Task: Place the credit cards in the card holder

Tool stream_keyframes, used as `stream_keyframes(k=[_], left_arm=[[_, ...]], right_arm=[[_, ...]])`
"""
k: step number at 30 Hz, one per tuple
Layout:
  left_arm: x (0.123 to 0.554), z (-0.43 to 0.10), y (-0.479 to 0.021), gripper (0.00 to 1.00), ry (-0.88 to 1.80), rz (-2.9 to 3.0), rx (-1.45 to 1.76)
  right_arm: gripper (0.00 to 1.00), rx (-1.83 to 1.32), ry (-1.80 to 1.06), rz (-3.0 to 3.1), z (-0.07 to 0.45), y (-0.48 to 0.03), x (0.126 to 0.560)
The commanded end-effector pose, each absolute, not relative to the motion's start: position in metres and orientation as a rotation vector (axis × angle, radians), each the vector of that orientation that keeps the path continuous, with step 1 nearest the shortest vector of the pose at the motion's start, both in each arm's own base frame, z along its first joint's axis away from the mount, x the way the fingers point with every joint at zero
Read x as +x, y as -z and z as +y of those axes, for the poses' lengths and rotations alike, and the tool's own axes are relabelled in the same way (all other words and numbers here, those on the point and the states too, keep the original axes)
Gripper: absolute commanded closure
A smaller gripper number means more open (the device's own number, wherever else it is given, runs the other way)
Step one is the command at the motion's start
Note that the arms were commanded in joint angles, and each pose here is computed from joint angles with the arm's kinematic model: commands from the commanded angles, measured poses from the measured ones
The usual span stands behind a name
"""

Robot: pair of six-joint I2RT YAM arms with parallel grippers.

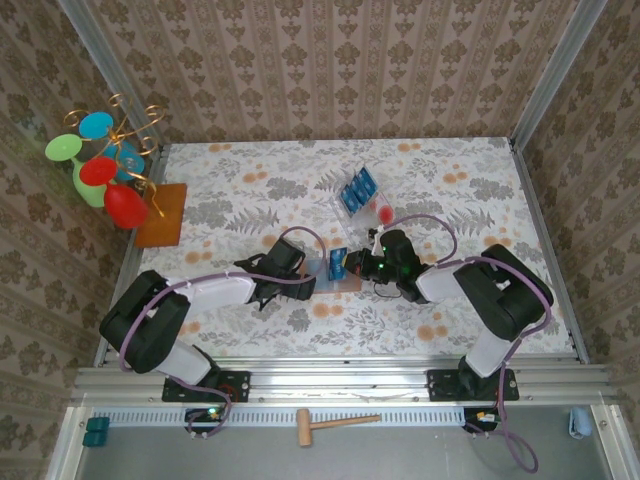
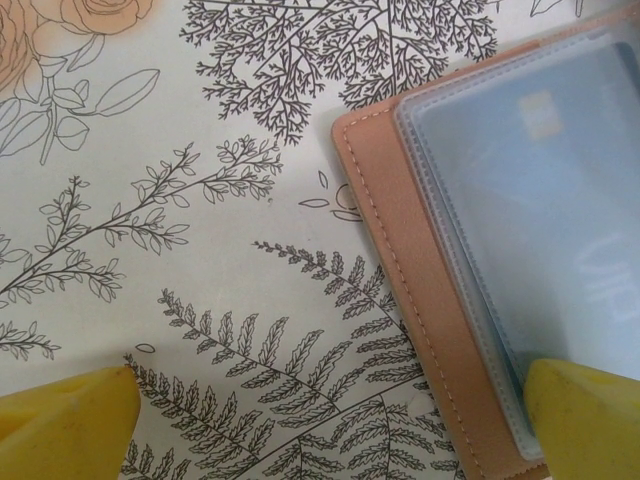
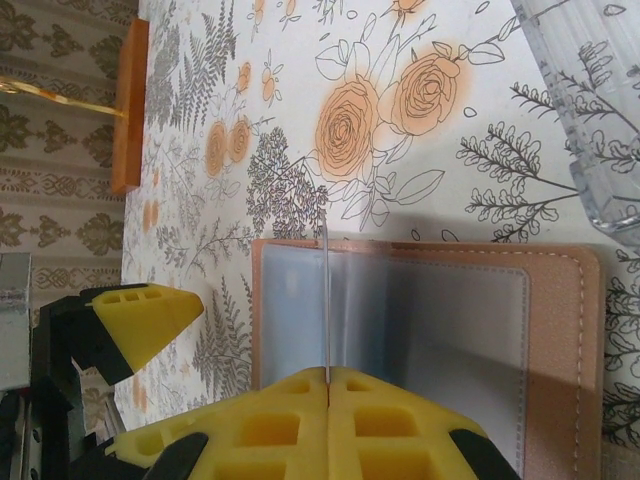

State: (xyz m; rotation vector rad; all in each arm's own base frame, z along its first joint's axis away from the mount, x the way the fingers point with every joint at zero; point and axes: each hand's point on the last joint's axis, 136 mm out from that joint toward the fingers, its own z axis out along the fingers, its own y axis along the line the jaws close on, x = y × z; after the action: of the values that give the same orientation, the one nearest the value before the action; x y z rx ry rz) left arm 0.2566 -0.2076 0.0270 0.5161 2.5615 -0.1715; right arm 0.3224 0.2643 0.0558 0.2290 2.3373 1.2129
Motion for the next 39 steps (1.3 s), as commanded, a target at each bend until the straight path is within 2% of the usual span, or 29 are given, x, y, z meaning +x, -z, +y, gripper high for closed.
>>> stream_keyframes(k=[1,29,39], left_arm=[[0.25,-0.199,-0.024,0.0,0.134,2.581,0.505],[0.249,-0.198,-0.024,0.0,0.135,2.581,0.506],[0.254,-0.18,-0.034,0.0,0.04,2.561,0.438]], right_arm=[[1.0,0.217,-1.232,2.328,0.265,-0.052,0.321],[1.0,0.212,-1.277,2.354,0.27,-0.037,0.312],[1.0,0.219,-1.279,2.339,0.269,-0.042,0.313]])
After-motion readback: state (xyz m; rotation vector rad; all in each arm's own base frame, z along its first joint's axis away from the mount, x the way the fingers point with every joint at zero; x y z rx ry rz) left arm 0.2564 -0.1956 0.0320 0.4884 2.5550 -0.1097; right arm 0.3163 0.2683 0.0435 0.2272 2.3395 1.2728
